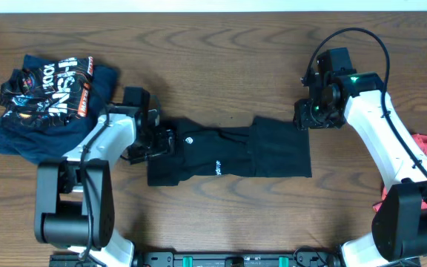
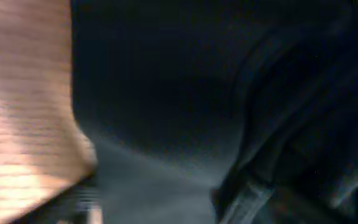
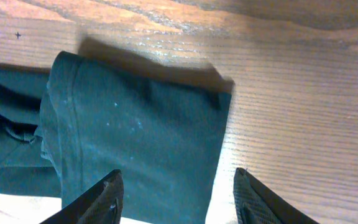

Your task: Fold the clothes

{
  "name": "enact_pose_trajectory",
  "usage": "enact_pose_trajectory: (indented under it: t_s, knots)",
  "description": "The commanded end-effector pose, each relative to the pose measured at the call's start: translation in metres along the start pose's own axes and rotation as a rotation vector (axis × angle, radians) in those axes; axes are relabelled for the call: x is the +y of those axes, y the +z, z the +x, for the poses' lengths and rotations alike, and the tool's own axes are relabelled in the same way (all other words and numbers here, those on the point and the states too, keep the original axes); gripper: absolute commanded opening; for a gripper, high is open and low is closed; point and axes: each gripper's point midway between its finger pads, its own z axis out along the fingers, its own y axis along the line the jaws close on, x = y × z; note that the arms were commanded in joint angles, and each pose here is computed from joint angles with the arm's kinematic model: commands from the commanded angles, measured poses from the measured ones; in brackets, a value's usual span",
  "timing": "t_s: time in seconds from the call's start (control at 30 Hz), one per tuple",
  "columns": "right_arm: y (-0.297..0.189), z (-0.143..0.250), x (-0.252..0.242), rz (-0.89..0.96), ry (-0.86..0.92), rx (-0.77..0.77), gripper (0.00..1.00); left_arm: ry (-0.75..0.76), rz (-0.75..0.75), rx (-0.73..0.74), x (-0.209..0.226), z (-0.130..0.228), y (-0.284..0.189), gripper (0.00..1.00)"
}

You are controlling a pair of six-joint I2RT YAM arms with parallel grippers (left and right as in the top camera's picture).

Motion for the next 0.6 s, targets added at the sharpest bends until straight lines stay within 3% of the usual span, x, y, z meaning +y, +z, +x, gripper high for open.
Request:
enact_pose_trajectory:
  t_s: [0.0, 0.1, 0.27, 0.57]
  knots:
    - [-0.001, -0.002, -0.003, 0.01, -0.005, -0.004, 0.55, 0.028, 0.01, 0.11, -0.004, 0.023, 0.026, 0.4]
    - [0.0, -0.002, -0.003, 0.01, -0.005, -0.003, 0.55, 0.035, 0.011, 0.104, -0.006, 0.022, 0.026, 0.07]
    - [0.0, -0.001, -0.003, 0.01, -0.005, -0.002, 0.55, 0.017, -0.022, 0.073, 0.004, 0.013, 0.016, 0.06]
    - [-0.001, -0.001, -0.003, 0.011, -0.005, -0.002, 0.56, 0.003, -0.093, -0.053, 0.018, -0.012, -0.061, 0.06]
